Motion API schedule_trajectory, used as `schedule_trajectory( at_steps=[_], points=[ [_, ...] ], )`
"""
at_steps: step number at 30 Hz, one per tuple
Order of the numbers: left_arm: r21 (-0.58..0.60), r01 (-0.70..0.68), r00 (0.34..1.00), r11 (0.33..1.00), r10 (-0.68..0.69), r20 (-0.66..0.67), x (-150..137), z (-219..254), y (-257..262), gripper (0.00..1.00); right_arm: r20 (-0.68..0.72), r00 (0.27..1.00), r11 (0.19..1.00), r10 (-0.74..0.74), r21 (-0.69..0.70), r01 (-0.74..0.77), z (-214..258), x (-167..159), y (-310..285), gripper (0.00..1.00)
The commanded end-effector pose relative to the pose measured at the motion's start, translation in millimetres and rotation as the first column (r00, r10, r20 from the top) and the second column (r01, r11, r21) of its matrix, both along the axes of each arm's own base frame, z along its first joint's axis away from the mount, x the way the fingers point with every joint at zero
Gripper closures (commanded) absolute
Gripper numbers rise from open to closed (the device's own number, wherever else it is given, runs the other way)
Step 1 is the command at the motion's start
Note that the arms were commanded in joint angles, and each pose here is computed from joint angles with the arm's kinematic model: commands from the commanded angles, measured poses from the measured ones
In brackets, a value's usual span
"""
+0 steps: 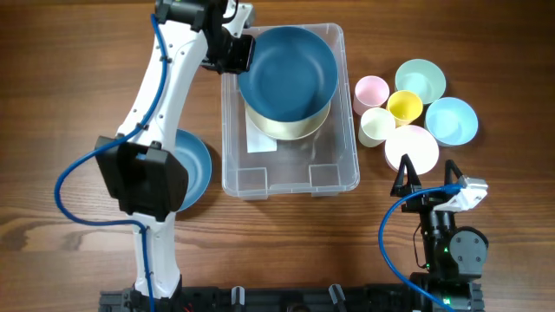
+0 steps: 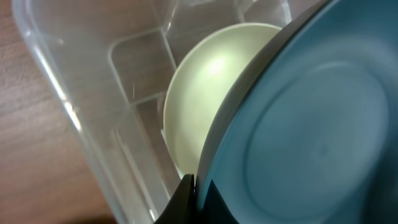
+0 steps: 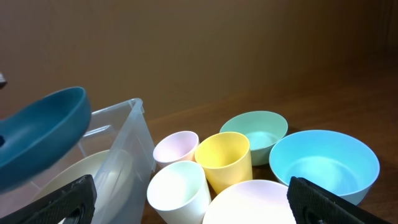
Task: Pack container
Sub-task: 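Place the blue bowl into the cream bowl with the left gripper, then move the left gripper to the lower blue bowl and grasp its rim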
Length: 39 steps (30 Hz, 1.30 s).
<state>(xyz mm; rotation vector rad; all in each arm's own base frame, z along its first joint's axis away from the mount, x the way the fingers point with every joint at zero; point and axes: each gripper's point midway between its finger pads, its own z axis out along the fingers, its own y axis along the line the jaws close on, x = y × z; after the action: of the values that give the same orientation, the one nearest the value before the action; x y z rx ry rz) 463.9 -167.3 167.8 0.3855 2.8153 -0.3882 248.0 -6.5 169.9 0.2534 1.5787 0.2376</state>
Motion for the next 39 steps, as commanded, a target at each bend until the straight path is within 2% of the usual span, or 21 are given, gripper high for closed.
schedule_trajectory(
  at_steps=[1,2,3,4,5,8,13,20,26,28,30,32,35,39],
  points=[
    [-0.011,0.001,1.000,1.000,-0.001,0.017,7.3,-2.8,-2.7,0.95,0.000,1.000,1.000,0.017,0.007,-0.017,-0.1,0.2,3.4,0.00],
    [-0.012,0.001,1.000,1.000,-0.001,0.024,8.7,-2.3,-3.1,0.92,0.000,1.000,1.000,0.017,0.007,-0.017,-0.2,0.2,3.4,0.00],
    [-0.014,0.001,1.000,1.000,-0.001,0.029,9.9,-1.8,-3.4,0.78,0.000,1.000,1.000,0.017,0.007,-0.017,-0.1,0.2,3.4,0.00],
    [-0.015,0.001,0.999,1.000,-0.001,0.034,11.1,-1.4,-3.7,0.45,0.000,1.000,1.000,0.017,0.008,-0.017,-0.2,0.2,3.4,0.00],
    [-0.018,0.001,0.999,1.000,-0.001,0.041,12.7,-0.7,-4.2,0.39,0.000,1.000,1.000,0.017,0.007,-0.017,-0.1,0.2,3.4,0.00],
    [-0.029,-0.028,0.999,0.999,0.030,0.044,14.7,2.8,-3.3,0.39,0.000,1.000,1.000,0.017,0.007,-0.017,-0.2,0.2,3.4,0.00],
    [-0.058,-0.153,0.988,0.986,0.155,0.023,15.7,19.3,15.3,0.40,0.000,1.000,1.000,0.017,0.007,-0.017,-0.1,0.2,3.4,0.00],
    [-0.035,-0.314,0.949,0.949,0.313,-0.033,-19.7,64.6,95.0,0.39,0.000,1.000,1.000,0.017,0.007,-0.017,-0.1,0.2,3.4,0.00],
    [0.101,-0.566,0.805,0.819,0.574,-0.147,-68.2,70.2,192.0,0.37,0.000,1.000,1.000,0.017,0.008,-0.017,-0.2,0.2,3.4,0.00],
    [0.081,-0.616,0.761,0.784,0.618,-0.197,-74.0,62.9,207.9,0.35,0.000,1.000,1.000,0.017,0.008,-0.017,-0.2,0.2,3.4,0.00],
    [0.026,-0.645,0.731,0.763,0.628,-0.267,-78.7,56.8,211.0,0.35,0.000,1.000,1.000,0.017,0.007,-0.017,-0.2,0.2,3.4,0.00],
    [0.029,-0.665,0.701,0.746,0.638,-0.319,-85.6,45.5,217.1,0.34,0.000,1.000,1.000,0.017,0.008,-0.017,-0.2,0.2,3.4,0.00],
    [0.142,-0.674,0.638,0.725,0.668,-0.383,-107.3,15.2,233.3,0.31,0.000,1.000,1.000,0.017,0.007,-0.017,-0.2,0.2,3.4,0.00],
    [0.206,-0.652,0.575,0.729,0.654,-0.492,-132.9,-15.5,227.4,0.30,0.000,1.000,1.000,0.017,0.008,-0.017,-0.2,0.2,3.4,0.00]
  ],
)
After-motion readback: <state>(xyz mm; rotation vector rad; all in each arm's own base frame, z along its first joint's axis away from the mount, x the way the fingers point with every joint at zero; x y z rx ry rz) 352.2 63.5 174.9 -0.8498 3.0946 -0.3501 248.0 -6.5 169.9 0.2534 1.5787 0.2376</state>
